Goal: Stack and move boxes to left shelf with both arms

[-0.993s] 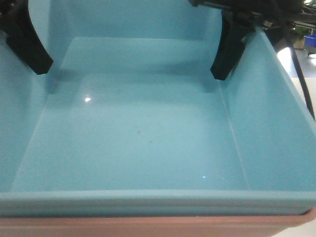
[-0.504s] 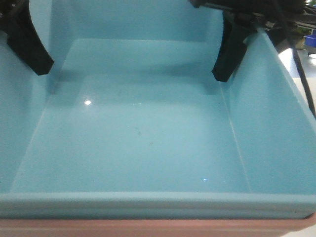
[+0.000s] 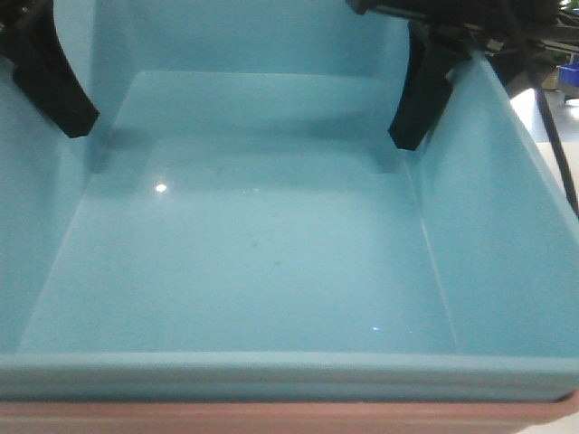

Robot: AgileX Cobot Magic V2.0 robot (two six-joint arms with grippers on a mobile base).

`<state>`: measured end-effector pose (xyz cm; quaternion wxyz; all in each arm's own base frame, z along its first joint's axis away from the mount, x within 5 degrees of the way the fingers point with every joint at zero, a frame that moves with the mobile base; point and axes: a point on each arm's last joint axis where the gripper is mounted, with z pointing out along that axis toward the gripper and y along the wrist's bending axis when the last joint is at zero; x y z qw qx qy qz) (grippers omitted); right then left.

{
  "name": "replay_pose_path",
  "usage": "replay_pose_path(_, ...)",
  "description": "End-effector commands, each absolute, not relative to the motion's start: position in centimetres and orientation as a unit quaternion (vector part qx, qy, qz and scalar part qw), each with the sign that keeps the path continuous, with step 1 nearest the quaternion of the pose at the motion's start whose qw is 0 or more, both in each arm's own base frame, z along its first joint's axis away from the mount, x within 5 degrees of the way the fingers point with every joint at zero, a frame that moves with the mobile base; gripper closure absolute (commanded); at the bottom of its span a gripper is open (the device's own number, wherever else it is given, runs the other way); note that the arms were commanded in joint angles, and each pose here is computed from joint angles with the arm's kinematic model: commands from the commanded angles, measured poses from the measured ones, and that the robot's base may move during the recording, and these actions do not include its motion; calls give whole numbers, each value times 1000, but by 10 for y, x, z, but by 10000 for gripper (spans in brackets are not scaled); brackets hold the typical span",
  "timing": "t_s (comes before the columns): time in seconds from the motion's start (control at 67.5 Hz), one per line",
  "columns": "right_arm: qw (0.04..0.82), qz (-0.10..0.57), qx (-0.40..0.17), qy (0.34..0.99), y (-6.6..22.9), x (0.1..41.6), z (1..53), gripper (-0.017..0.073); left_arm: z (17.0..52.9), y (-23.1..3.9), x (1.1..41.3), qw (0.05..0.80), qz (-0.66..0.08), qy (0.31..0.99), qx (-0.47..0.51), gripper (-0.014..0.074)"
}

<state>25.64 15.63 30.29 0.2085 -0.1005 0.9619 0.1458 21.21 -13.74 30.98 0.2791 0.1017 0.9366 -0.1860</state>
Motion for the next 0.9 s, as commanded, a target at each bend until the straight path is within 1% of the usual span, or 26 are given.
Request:
replay_pose_path(0.0,271,155,-112,943,153,259,326,501,336,-141,211,335,-225,909,105,596)
replay_pose_path(0.889,272,155,-112,943,153,260,326,501,336,-141,211,335,-225,909,105,596)
